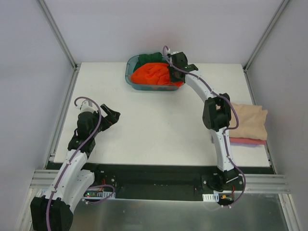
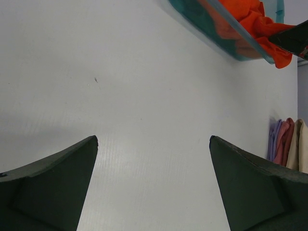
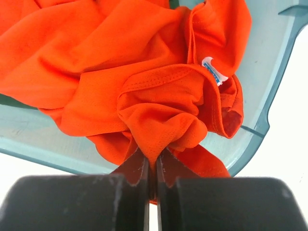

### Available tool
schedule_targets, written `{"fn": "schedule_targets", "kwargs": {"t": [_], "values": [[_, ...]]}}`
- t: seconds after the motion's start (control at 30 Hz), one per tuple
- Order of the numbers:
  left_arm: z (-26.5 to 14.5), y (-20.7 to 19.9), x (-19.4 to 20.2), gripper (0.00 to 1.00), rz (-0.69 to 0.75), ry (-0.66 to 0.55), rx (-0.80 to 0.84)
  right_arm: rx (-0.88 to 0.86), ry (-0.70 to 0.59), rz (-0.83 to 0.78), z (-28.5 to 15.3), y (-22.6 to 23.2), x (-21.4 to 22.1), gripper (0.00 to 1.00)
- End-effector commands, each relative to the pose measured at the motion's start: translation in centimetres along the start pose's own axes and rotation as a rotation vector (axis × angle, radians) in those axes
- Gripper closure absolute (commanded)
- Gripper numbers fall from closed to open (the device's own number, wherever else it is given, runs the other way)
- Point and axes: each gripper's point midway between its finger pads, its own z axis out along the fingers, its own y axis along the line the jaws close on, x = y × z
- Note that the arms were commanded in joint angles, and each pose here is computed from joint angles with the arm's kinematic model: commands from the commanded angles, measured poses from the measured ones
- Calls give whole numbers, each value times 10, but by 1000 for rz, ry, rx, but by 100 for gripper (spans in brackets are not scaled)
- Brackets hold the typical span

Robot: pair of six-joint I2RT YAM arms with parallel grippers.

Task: Fold and stack the t-shirts
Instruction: Grab crumpled tshirt from bin with the right arm

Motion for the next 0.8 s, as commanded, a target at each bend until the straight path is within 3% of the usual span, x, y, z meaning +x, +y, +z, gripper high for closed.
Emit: {"fn": "schedule_targets", "kwargs": {"t": [0.0,0.17,0.37,0.77], "values": [[1,-5,-12,1,26,-48,19,-106,-157,10,-47,22,-59,99],[0,-7,-10,1,24,-38,35,-260,-271,20,-116,57,-98,99],[-5,-15,-7,1,14,-28,80,-389,-428,-15,-234,100,-131,99],[-24,-27,-5,1,-26,-47,154,-723,-844,-165,-483,183,-150,99]]}}
